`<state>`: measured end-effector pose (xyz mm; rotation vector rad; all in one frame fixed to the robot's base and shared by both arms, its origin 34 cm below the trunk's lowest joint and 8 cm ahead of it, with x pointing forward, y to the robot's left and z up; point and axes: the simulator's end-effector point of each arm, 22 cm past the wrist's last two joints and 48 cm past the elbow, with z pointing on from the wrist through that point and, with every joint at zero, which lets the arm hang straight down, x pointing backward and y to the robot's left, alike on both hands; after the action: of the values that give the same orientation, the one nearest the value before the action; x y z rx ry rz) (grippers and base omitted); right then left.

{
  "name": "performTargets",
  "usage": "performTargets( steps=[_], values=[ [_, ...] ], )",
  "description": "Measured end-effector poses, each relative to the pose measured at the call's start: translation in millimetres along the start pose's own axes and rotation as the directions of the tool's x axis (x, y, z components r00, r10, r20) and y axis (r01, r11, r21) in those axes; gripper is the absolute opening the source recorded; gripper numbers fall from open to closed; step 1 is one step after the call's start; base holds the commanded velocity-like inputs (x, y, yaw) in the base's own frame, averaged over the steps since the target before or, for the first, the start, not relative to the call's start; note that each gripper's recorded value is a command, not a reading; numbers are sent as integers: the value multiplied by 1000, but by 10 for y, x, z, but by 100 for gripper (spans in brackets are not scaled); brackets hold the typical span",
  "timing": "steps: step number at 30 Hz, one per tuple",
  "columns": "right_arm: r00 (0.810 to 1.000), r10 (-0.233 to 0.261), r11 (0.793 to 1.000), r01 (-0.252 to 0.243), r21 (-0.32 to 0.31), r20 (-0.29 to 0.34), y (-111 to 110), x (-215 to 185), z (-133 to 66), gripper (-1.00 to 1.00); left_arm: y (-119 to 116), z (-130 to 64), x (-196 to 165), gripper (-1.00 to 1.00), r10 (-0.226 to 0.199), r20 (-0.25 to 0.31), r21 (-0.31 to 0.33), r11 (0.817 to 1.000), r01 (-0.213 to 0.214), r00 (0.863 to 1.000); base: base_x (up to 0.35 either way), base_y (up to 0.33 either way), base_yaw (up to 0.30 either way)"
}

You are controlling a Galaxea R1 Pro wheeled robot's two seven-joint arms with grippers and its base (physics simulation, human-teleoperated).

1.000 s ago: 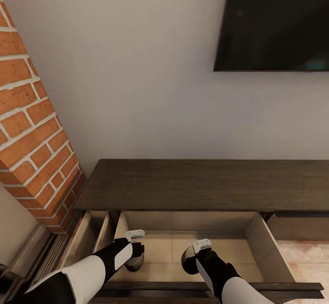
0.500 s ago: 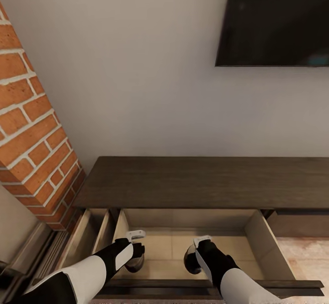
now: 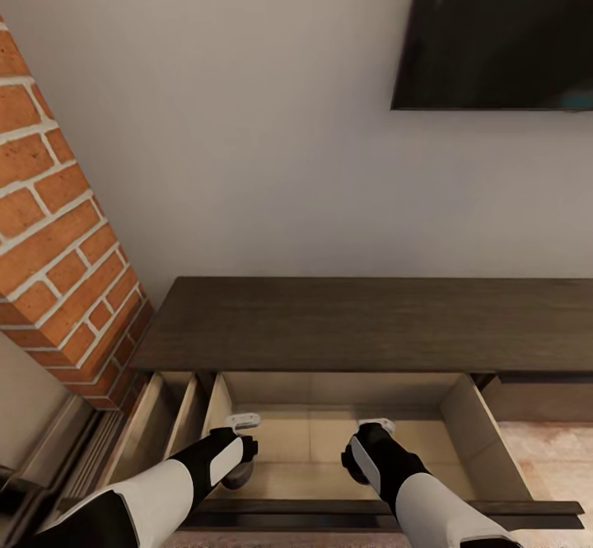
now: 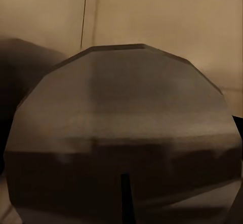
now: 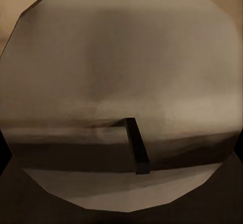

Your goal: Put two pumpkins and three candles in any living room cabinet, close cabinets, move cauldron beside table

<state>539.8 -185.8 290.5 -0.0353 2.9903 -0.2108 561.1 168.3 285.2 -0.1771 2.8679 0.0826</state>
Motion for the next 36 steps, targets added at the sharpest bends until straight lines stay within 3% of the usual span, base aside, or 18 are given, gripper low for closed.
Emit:
performTargets(
  steps=[9, 14, 36],
  values=[
    [1000, -1, 1000, 1, -3, -17, 17, 70, 62, -100, -1, 51, 48, -100, -1, -9, -1, 1000, 1, 1000, 0, 0, 0],
    [1000, 5, 1000, -5, -5, -10, 26, 73, 96, -100, -124, 40, 9, -100, 2, -3, 24, 1000, -2, 1000, 0, 0, 0],
    [999, 2, 1000, -2, -8, -36, 53, 172, 218, -100, 47, 211, 259, -100, 1, -54, -14, 1000, -2, 999, 0, 0, 0]
  ],
)
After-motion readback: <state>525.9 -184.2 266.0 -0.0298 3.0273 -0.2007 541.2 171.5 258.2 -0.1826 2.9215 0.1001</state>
